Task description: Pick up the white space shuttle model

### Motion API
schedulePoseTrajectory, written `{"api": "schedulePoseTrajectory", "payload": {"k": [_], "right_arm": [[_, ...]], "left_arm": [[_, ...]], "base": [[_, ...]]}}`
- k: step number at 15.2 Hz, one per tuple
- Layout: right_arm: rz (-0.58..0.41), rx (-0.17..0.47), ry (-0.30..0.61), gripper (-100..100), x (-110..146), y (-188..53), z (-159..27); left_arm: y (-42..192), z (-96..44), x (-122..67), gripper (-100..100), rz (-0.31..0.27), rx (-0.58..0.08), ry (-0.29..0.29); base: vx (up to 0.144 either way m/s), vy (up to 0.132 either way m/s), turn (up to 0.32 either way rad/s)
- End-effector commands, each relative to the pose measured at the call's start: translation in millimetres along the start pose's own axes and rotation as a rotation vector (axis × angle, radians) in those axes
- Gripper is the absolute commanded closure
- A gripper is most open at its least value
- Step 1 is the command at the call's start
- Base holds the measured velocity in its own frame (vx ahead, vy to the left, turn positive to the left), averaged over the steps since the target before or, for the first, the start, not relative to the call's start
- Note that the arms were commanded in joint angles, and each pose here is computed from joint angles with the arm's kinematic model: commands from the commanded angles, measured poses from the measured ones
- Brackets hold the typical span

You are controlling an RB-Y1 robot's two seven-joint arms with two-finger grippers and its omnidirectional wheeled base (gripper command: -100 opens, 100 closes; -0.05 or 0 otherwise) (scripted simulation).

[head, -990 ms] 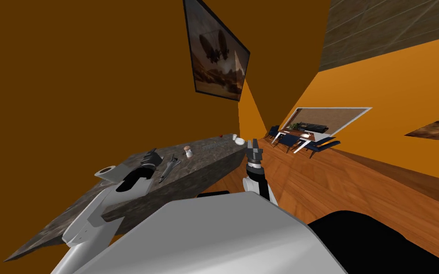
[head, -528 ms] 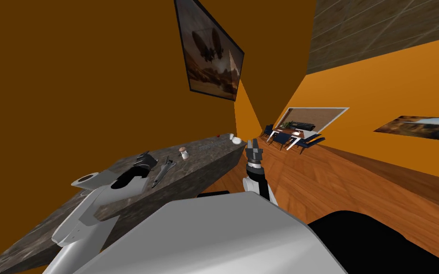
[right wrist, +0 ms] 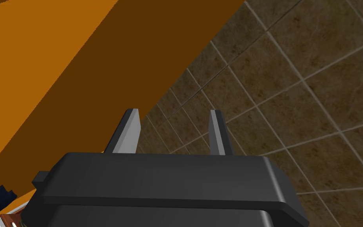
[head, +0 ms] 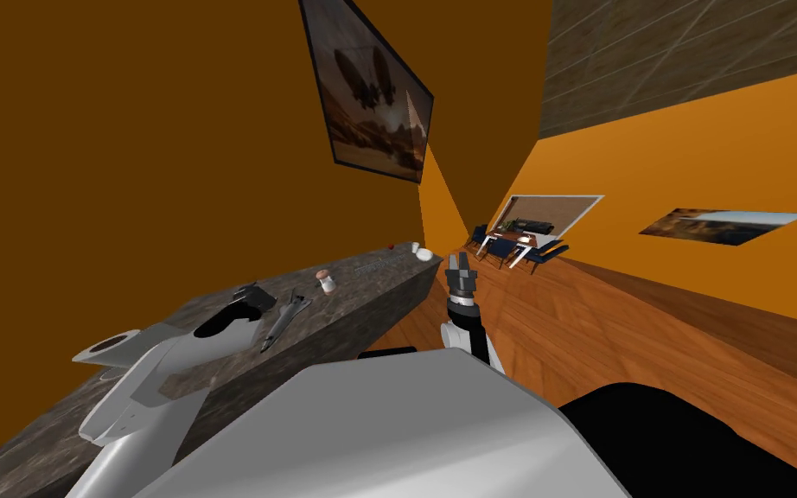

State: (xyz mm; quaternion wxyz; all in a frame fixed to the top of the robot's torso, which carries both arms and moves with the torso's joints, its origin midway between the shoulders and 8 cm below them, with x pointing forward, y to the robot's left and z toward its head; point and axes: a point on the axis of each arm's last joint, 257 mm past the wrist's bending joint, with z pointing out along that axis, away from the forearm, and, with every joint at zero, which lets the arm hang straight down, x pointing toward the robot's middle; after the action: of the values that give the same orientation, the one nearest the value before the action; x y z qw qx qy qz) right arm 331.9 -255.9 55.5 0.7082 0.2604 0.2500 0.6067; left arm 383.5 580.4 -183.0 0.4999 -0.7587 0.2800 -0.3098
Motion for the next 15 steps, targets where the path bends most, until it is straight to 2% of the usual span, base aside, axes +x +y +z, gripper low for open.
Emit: {"api": "schedulePoseTrajectory", "payload": {"k": [1, 2, 5, 6, 9, 10, 13, 14, 15], "right_arm": [[0.0, 0.0, 0.0, 0, 0.0, 0.0, 0.0], [0.0, 0.0, 0.0, 0, 0.0, 0.0, 0.0], [0.0, 0.0, 0.0, 0, 0.0, 0.0, 0.0], [0.0, 0.0, 0.0, 0, 0.0, 0.0, 0.0], [0.0, 0.0, 0.0, 0, 0.0, 0.0, 0.0], [0.0, 0.0, 0.0, 0, 0.0, 0.0, 0.0], [0.0, 0.0, 0.0, 0, 0.0, 0.0, 0.0], [0.0, 0.0, 0.0, 0, 0.0, 0.0, 0.0], [0.0, 0.0, 0.0, 0, 0.0, 0.0, 0.0]], "left_arm": [[7.0, -0.6, -7.5, -100, -0.008, -0.028, -0.028], [2.5, 3.3, -22.9, -100, -0.062, -0.034, -0.068], [12.8, 2.0, -31.2, -100, -0.063, -0.073, -0.101], [9.8, 4.6, -46.7, -100, -0.119, -0.081, -0.143], [19.3, 2.5, -54.0, -100, -0.12, -0.116, -0.174], [17.0, 4.0, -68.5, -100, -0.177, -0.123, -0.213], [26.7, 0.9, -75.6, -100, -0.179, -0.159, -0.245], [26.3, 1.0, -89.9, -100, -0.237, -0.168, -0.288], [29.3, -0.2, -92.0, -100, -0.238, -0.18, -0.298]], "base": [[0.002, -0.009, 0.005], [0.006, -0.021, -0.154], [0.004, -0.016, -0.08], [0.006, -0.019, -0.145], [0.005, -0.015, -0.084], [0.005, -0.018, -0.126], [0.005, -0.013, -0.083], [0.006, -0.017, -0.165], [0.007, -0.017, -0.168]]}}
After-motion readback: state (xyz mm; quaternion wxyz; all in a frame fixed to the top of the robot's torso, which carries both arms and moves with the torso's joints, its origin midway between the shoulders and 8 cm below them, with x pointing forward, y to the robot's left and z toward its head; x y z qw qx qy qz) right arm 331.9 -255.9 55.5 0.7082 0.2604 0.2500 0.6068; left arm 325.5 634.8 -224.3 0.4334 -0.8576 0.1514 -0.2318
